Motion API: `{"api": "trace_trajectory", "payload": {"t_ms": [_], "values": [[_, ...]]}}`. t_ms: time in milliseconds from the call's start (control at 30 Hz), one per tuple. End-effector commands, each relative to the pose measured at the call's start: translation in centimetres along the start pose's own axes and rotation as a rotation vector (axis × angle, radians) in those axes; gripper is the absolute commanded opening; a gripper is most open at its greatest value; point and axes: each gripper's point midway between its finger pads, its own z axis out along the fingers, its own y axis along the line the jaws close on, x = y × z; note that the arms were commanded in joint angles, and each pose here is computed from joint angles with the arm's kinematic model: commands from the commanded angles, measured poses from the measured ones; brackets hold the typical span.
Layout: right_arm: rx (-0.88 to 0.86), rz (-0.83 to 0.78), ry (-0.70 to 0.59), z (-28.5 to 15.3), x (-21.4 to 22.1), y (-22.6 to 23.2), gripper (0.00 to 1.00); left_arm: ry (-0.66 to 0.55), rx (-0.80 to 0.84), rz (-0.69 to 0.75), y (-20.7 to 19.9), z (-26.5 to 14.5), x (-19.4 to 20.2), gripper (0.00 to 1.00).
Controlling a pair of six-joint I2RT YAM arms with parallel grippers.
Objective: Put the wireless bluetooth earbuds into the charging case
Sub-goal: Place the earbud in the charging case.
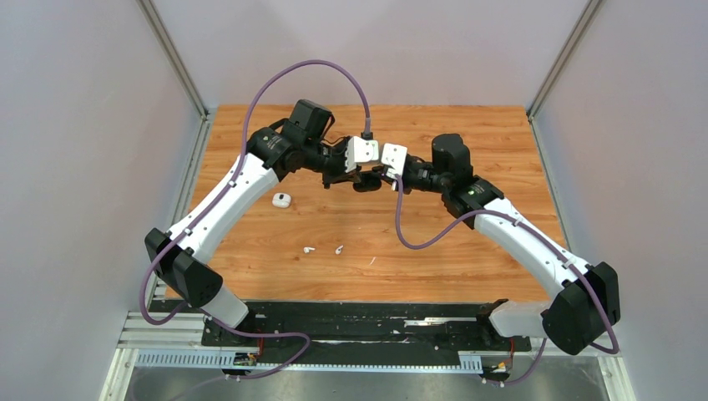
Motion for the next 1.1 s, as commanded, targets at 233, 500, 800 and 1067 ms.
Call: {"api": "trace_trajectory", "payload": {"t_ms": [233, 500, 800, 1067], "values": [[0.040, -0.027, -0.095, -0.1, -4.1, -1.7, 0.00, -0.005, 0.008, 0.000, -0.3, 0.2, 0.1, 0.00], [0.081, -0.008, -0.085, 0.1, -4.0, -2.7, 0.00, 0.013, 0.009, 0.004, -0.5, 0.2, 0.7, 0.00], [0.039, -0.001, -0.128, -0.1, -5.3, -2.1, 0.00, 0.020, -0.062, -0.007, 1.1, 0.4, 0.7, 0.00], [0.040, 0.024, -0.146, -0.1, -5.9, -2.1, 0.00, -0.026, -0.012, 0.034, 0.1, 0.6, -0.1, 0.00]]}}
